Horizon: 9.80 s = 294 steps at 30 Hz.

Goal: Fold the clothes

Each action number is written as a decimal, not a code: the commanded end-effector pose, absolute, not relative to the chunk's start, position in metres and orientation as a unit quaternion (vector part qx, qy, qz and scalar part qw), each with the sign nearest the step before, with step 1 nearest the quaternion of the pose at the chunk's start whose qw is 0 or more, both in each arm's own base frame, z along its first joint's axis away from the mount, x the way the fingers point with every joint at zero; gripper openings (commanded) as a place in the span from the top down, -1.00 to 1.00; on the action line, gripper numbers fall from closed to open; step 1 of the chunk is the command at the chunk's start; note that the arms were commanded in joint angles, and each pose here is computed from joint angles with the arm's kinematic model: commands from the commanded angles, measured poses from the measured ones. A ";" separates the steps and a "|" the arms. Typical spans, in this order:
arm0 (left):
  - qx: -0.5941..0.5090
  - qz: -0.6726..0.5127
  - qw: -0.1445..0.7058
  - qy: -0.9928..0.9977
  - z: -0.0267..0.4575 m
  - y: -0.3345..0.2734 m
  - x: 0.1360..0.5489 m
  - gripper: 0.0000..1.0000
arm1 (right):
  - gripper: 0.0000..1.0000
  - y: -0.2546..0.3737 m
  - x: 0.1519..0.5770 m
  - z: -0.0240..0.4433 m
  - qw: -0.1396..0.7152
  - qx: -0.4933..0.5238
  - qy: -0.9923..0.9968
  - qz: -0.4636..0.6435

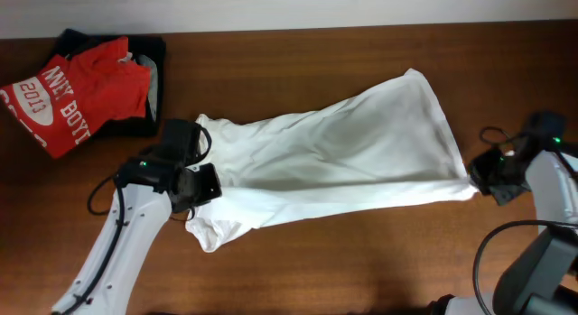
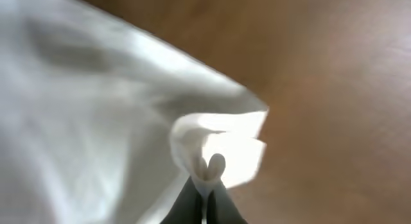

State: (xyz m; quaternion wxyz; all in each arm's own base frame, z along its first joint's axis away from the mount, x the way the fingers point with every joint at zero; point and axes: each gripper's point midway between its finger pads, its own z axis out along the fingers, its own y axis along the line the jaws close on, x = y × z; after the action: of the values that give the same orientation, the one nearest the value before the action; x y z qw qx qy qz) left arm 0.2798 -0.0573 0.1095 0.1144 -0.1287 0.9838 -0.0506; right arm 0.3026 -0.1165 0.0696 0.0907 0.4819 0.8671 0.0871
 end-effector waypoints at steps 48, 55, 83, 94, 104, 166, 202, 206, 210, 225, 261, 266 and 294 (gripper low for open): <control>-0.089 -0.082 -0.012 0.993 0.029 -0.099 0.257 0.99 | 0.79 -0.047 0.377 0.045 0.019 0.268 0.961 0.062; -0.098 -0.067 -0.039 0.992 -0.011 -0.094 0.258 0.99 | 0.59 -0.047 0.380 0.030 0.011 0.230 0.971 0.060; -0.330 0.015 -0.054 0.942 0.023 0.077 0.265 0.99 | 0.14 0.005 0.329 0.037 -0.091 0.144 0.967 0.188; -0.320 0.015 -0.064 0.945 0.024 0.075 0.260 0.99 | -0.40 -0.003 0.350 0.020 -0.035 0.123 0.976 0.174; -0.320 0.015 -0.064 0.945 0.024 0.075 0.261 0.99 | 0.92 -0.007 0.374 0.019 0.013 0.129 0.977 0.171; -0.069 -0.111 -0.016 0.991 0.071 -0.099 0.279 0.99 | 0.85 -0.043 0.270 0.023 -0.079 0.246 0.964 -0.066; -0.238 -0.001 -0.131 0.962 -0.020 0.031 0.267 0.99 | 0.92 0.004 0.267 0.056 -0.067 0.184 0.978 0.071; -0.238 -0.001 -0.131 0.962 -0.020 0.031 0.267 0.99 | 0.92 0.038 0.261 0.063 -0.068 0.124 0.985 0.101; -0.238 -0.001 -0.132 0.962 -0.020 0.032 0.267 0.99 | 0.92 0.059 0.248 0.039 -0.094 0.106 0.987 0.080; -0.237 -0.001 -0.134 0.962 -0.020 0.031 0.266 0.99 | 0.92 0.024 0.227 -0.013 -0.102 0.160 0.981 -0.024; -0.083 -0.164 0.108 0.977 0.091 -0.046 0.367 -0.57 | -0.84 -0.016 0.283 0.080 -0.055 0.227 0.972 0.015; -0.088 -0.125 0.079 0.985 0.061 -0.070 0.380 -0.57 | -0.84 -0.016 0.276 0.075 -0.066 0.223 0.972 0.013; 0.010 0.029 0.064 0.997 0.003 -0.048 0.386 -0.04 | -0.84 -0.016 0.274 0.070 -0.066 0.206 0.976 0.014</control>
State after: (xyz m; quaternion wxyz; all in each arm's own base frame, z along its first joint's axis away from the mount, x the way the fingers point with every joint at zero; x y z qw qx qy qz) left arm 0.3798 -0.0503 0.0012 0.0557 0.0056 0.9982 0.0202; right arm 0.2755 -0.0152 0.0658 -0.0747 0.2079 0.9752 0.0121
